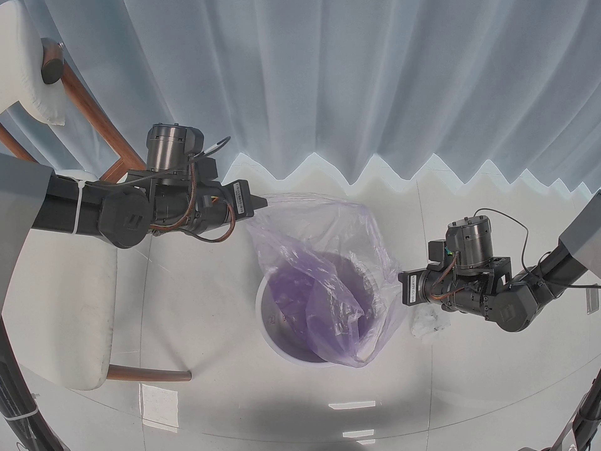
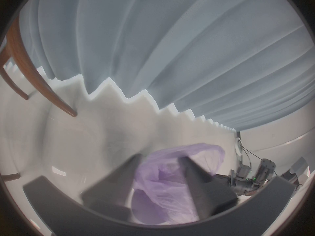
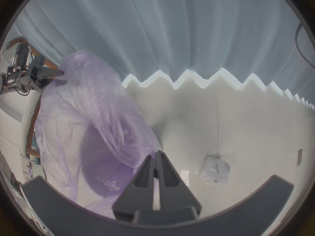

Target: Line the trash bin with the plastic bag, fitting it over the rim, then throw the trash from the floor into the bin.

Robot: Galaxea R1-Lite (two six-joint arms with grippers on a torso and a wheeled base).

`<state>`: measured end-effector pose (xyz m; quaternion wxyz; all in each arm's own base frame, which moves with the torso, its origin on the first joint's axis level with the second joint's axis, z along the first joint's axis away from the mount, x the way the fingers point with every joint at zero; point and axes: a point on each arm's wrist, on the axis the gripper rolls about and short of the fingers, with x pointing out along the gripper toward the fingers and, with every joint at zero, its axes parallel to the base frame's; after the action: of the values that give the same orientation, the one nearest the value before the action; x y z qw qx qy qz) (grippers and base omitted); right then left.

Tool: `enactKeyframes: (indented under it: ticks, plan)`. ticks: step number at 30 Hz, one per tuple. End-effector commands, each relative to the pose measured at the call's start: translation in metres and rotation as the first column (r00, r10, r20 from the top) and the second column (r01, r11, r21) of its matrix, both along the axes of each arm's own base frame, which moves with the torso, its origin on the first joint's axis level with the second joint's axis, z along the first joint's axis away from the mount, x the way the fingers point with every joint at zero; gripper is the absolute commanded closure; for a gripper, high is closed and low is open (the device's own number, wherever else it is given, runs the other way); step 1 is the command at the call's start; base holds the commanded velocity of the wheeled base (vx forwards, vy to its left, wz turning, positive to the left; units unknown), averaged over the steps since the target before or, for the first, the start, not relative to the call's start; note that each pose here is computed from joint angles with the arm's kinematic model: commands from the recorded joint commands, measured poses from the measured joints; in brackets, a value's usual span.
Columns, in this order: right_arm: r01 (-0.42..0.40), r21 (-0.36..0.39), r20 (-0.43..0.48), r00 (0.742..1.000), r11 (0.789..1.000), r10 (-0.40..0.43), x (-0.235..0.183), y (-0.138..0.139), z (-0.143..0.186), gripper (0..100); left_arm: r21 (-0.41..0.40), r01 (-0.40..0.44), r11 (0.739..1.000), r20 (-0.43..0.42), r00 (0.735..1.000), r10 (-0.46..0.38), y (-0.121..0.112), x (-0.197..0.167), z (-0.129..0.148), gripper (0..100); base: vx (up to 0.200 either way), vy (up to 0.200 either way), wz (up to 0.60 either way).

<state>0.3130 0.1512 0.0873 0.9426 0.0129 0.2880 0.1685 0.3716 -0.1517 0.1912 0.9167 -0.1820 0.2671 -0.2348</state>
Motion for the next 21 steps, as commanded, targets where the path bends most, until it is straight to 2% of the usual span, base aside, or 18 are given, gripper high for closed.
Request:
enactKeyframes:
  ticks: [1, 4, 6, 7, 10, 11, 13, 15, 16, 17, 21]
  plan:
    - [-0.006, -0.001, -0.001, 1.0, 1.0, 0.006, -0.002, 0.002, -0.001, 100, 0.018, -0.071, 0.997, 0.032, 0.997, 0.071, 0.008, -0.007, 0.011, 0, 0.0, 0.0, 0.0]
    - [-0.007, 0.006, 0.013, 1.0, 1.0, 0.007, -0.002, 0.003, -0.001, 100, 0.012, -0.112, 0.994, 0.068, 0.991, 0.111, 0.023, -0.024, 0.029, 0, 0.0, 0.0, 0.0]
    - [-0.008, 0.008, 0.02, 1.0, 1.0, 0.008, -0.003, 0.002, -0.001, 100, -0.022, -0.088, 0.996, 0.117, 0.989, 0.09, 0.028, -0.054, 0.057, 0, 0.0, 0.0, 0.0]
    - [-0.008, 0.008, 0.02, 1.0, 1.0, 0.008, -0.004, 0.002, -0.002, 100, -0.023, -0.055, 0.998, 0.109, 0.992, 0.058, 0.027, -0.07, 0.063, 0, 0.0, 0.0, 0.0]
    - [-0.008, 0.006, 0.016, 1.0, 1.0, 0.008, -0.005, 0.001, -0.004, 100, -0.003, 0.033, 0.999, 0.018, 0.999, -0.033, 0.021, -0.101, 0.063, 0, 0.0, 0.0, 0.0]
    - [-0.008, 0.005, 0.015, 1.0, 1.0, 0.008, -0.005, 0.001, -0.004, 100, -0.001, 0.037, 0.999, 0.013, 0.999, -0.037, 0.021, -0.102, 0.063, 0, 0.0, 0.0, 0.0]
    - [-0.014, 0.004, 0.012, 1.0, 1.0, 0.014, -0.006, 0.003, -0.006, 100, 0.012, 0.124, 0.992, -0.073, 0.99, -0.122, 0.006, -0.118, 0.059, 0, 0.0, 0.0, 0.0]
    - [-0.014, 0.004, 0.012, 1.0, 1.0, 0.014, -0.006, 0.003, -0.006, 100, 0.012, 0.124, 0.992, -0.073, 0.99, -0.122, 0.006, -0.118, 0.059, 0, 0.0, 0.0, 0.0]
    - [-0.021, 0.005, 0.012, 1.0, 1.0, 0.021, -0.008, 0.005, -0.005, 100, -0.028, 0.18, 0.983, -0.144, 0.973, -0.182, -0.018, -0.132, 0.055, 0, 0.0, 0.0, 0.0]
    - [-0.021, 0.004, 0.009, 1.0, 1.0, 0.021, -0.008, 0.005, -0.006, 100, -0.053, 0.193, 0.98, -0.174, 0.964, -0.199, -0.027, -0.136, 0.052, 0, 0.0, 0.0, 0.0]
    - [-0.02, 0.007, 0.018, 1.0, 1.0, 0.02, -0.009, 0.004, -0.007, 100, -0.113, 0.166, 0.98, -0.341, 0.919, -0.195, -0.058, -0.136, 0.025, 0, 0.0, 0.0, 0.0]
